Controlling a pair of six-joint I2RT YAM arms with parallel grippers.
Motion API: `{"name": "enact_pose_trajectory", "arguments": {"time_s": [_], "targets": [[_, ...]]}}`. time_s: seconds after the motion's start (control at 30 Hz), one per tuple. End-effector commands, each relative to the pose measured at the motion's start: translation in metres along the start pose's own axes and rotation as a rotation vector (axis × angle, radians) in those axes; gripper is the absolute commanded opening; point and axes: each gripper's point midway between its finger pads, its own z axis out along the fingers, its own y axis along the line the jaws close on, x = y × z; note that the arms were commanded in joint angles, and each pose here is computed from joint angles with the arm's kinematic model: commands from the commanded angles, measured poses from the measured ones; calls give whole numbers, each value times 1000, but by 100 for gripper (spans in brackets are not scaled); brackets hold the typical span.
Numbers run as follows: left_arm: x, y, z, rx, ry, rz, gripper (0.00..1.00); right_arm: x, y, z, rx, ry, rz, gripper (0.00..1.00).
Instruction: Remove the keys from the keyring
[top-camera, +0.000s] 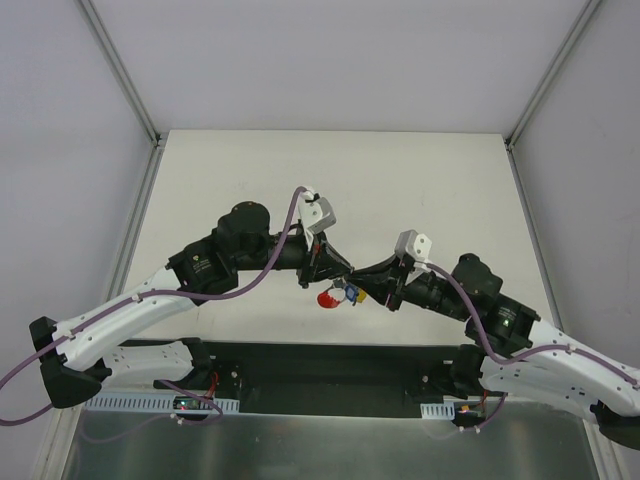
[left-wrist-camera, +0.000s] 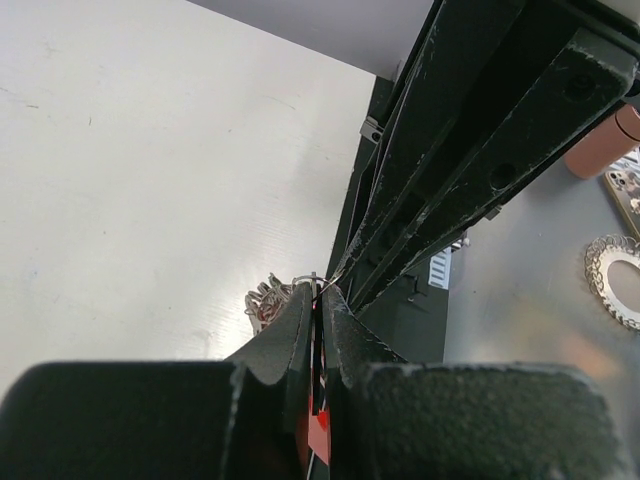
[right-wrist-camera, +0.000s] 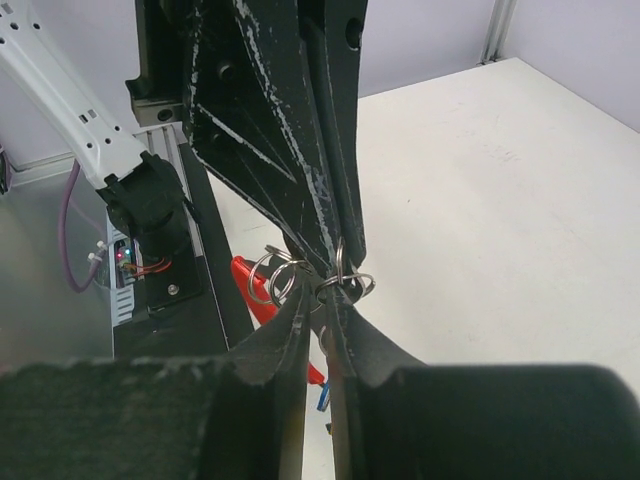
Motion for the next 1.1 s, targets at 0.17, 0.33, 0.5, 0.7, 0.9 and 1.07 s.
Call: {"name": "enact_pose_trajectory", "arguments": {"time_s": [0.17,0.33,0.5,0.7,0.9,1.07], "targets": [[-29,-18,-6,67,-105,12,0,-15,-31,6,190,-68,94,11],[-30,-21,-6,83,-110,8,0,-11,-40,2,245,-60,103,1],[-32,-18,-9,61,-121,22,0,-6,-40,-2,244,-56,85,1],[-31,-6,-13,3,-117,34,0,4,-43,-9,265,-51,73,1],[-34,-4,-13,2,-111,22,0,8,-42,-9,258,-41,65,1],[-34,-2,-11,5,-99,-5,0,9,-45,-11,279,-46,70,1]]}}
